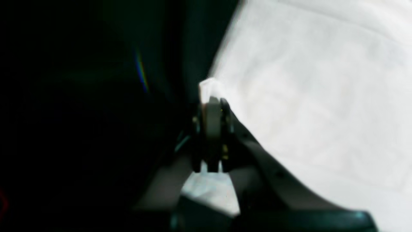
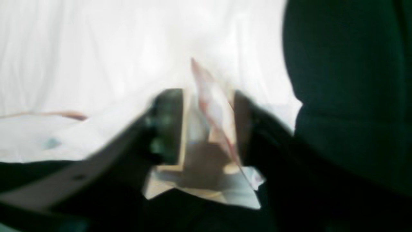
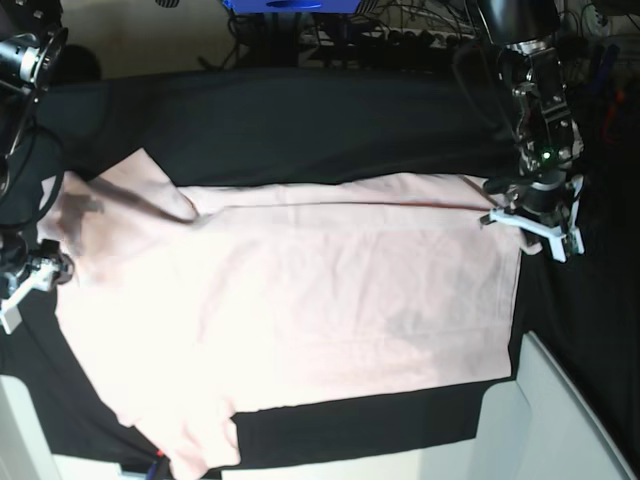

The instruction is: Fold the T-shirt properly

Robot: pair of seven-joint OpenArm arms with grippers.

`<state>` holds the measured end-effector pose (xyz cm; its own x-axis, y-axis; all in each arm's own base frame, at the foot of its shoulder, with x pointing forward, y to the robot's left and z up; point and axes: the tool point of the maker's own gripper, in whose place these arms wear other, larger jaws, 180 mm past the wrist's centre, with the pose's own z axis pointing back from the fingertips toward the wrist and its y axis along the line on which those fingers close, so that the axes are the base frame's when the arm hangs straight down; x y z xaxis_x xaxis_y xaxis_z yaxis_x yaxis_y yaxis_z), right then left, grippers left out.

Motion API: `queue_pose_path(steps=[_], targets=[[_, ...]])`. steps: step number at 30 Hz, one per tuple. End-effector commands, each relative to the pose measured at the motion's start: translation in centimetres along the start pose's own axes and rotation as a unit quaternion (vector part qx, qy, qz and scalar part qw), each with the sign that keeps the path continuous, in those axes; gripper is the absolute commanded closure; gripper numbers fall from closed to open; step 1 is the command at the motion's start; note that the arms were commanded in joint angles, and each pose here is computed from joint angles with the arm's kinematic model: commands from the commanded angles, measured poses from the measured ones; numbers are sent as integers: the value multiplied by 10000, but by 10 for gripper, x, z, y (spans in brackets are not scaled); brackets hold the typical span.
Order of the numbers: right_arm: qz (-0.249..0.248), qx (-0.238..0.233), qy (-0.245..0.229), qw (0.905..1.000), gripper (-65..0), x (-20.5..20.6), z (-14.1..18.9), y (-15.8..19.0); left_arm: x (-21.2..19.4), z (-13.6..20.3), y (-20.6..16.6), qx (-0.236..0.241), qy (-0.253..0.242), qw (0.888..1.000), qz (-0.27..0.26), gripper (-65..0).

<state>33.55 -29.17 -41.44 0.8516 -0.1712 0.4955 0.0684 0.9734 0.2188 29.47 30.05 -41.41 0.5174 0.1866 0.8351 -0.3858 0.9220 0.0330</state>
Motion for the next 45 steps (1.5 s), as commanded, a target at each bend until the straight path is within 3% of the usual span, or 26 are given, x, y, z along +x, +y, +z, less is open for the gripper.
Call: queue_pose_path(steps=[1,3,4,6,8,14,21,22,26,28,31,34,36,38,43,45], targets=[[23,-45,-316,9995,-400,23,11,-5,24,-1,6,93,-342,9994,-52,-76],[24,-55,-340,9994,-534,23,12,-6,28,0,8,102,-390,9992,-60,-180],[-18,-87,-387,9992,-567,23,15,-10,35,1,13,155,-479,9987,-49,-232],[-145,-245,-497,9984,-563,16,27,-24,49,8,30,364,-676,9970,63,-322],[-204,-419,-638,9969,-553,10,42,-35,59,18,45,536,-845,9949,101,-361],[-390,-771,-495,9950,-556,-41,62,-57,49,64,66,679,-915,9928,-363,-368],[-1036,-635,-386,9918,-561,-85,51,-48,-10,96,81,753,-217,9948,-654,-361],[-1072,-588,-383,9918,-560,-87,48,-44,-19,99,83,767,-103,9948,-667,-343],[-1111,-519,-401,9916,-556,-86,44,-39,-43,102,91,812,206,9941,-688,-139],[-1189,-461,-383,9911,-556,-84,40,-38,-52,103,93,830,322,9936,-696,-67],[-1349,-345,-260,9899,-554,-90,29,-38,-65,103,100,896,495,9925,-669,-13],[-1137,-121,-308,9930,-548,-91,21,-32,-71,103,102,916,576,9920,-656,0],[-1068,-11,-252,9940,-499,-96,18,-29,-74,105,103,923,618,9915,-671,0],[-1101,21,-215,9937,-411,-99,15,-28,-74,106,103,907,618,9916,-690,0],[-1222,126,-103,9924,-107,-104,7,-25,-75,107,102,901,626,9915,-695,0],[-1243,144,-59,9921,-25,-106,6,-24,-75,107,104,917,630,9914,-695,0]])
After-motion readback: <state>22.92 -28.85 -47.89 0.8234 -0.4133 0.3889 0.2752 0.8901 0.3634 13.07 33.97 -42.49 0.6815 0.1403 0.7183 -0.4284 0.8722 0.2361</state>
